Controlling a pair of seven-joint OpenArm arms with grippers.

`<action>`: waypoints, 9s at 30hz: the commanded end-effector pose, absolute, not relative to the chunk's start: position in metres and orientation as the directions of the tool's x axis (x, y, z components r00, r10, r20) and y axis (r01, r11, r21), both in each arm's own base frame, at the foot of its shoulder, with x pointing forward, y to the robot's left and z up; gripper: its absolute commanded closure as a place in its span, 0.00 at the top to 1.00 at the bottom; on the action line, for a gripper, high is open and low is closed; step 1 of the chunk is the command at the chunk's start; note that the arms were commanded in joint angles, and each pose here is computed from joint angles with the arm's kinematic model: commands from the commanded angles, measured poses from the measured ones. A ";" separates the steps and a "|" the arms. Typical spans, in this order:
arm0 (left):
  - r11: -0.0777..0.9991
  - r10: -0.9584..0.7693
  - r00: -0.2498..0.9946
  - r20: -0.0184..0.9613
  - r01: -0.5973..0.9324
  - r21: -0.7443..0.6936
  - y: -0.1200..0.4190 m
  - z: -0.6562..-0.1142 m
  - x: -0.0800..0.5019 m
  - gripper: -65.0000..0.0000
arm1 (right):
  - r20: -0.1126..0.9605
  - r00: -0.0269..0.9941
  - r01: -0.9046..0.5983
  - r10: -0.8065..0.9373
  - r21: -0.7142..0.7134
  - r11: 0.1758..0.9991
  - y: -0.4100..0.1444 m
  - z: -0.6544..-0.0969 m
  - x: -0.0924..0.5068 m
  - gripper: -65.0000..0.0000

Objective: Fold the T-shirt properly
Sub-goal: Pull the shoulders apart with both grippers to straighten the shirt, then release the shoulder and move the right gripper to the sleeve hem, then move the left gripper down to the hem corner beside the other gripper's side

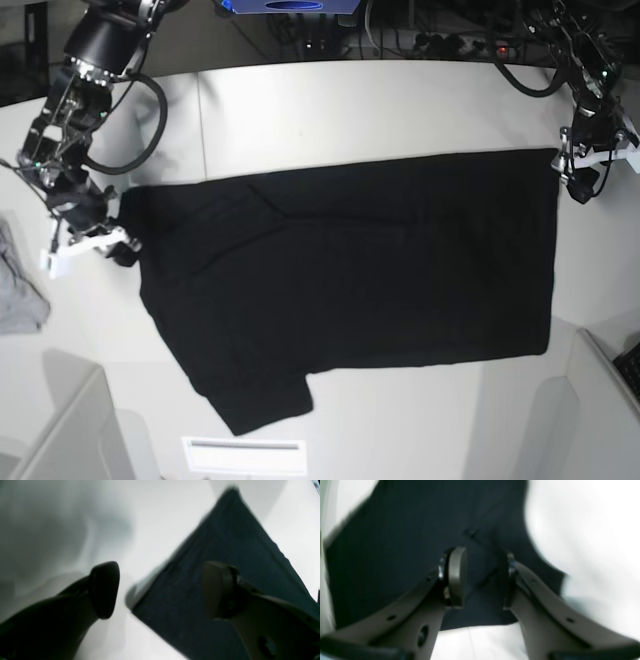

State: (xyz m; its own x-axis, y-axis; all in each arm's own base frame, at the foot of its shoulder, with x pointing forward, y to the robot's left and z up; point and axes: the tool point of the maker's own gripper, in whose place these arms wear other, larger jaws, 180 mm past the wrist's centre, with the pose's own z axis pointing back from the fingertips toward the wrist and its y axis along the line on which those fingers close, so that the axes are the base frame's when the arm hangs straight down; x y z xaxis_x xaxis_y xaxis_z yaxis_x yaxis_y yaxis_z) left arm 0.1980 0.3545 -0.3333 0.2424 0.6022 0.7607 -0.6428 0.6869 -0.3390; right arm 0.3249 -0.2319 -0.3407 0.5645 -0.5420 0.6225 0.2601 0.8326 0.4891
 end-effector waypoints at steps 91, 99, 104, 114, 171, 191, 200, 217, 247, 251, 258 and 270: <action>0.730 0.650 0.380 0.658 -0.551 -0.404 0.351 -0.413 0.207 0.00 | 0.390 0.562 0.456 -0.729 0.589 0.667 -0.240 -0.435 0.283 0.00; 0.743 0.634 0.416 0.652 -0.563 -0.363 0.356 -0.417 0.186 0.00 | 0.428 0.577 0.446 -0.696 0.548 0.707 -0.241 -0.426 0.253 0.00; 0.754 0.618 0.446 0.647 -0.569 -0.328 0.356 -0.419 0.168 0.00 | 0.437 0.591 0.450 -0.679 0.520 0.726 -0.234 -0.422 0.223 0.00; 0.786 0.571 0.484 0.663 -0.555 -0.272 0.357 -0.407 0.147 0.00 | 0.444 0.596 0.463 -0.670 0.492 0.738 -0.224 -0.413 0.185 0.00; 0.855 0.351 0.402 0.846 -0.507 -0.114 0.374 -0.300 0.140 0.57 | 0.587 0.542 0.429 -0.601 0.422 0.799 -0.253 -0.365 0.191 0.40; 0.884 0.305 0.412 0.859 -0.458 -0.094 0.375 -0.292 0.158 0.00 | 0.609 0.611 0.180 -0.506 0.515 0.838 -0.236 -0.347 0.401 0.41; 0.883 0.300 0.421 0.856 -0.463 -0.082 0.377 -0.293 0.155 0.00 | 0.557 0.677 0.191 -0.481 0.499 0.845 -0.220 -0.364 0.474 0.69; 0.881 0.303 0.417 0.857 -0.465 -0.085 0.377 -0.293 0.155 0.00 | 0.623 0.726 0.091 -0.292 0.334 0.938 -0.173 -0.389 0.517 0.75; 0.877 0.315 0.429 0.847 -0.473 -0.086 0.378 -0.299 0.150 0.00 | 0.597 0.788 0.011 -0.154 0.235 0.972 -0.148 -0.423 0.493 0.58; 0.877 0.314 0.429 0.847 -0.473 -0.085 0.378 -0.299 0.151 0.00 | 0.604 0.794 -0.043 -0.073 0.176 0.984 -0.139 -0.426 0.492 0.42; 0.877 0.314 0.428 0.848 -0.472 -0.086 0.378 -0.298 0.151 0.00 | 0.629 0.773 -0.044 -0.081 0.179 0.983 -0.137 -0.420 0.499 0.33; 0.887 0.294 0.408 0.864 -0.454 -0.088 0.380 -0.290 0.165 0.00 | 0.658 0.748 -0.038 -0.088 0.175 0.984 -0.142 -0.417 0.502 0.00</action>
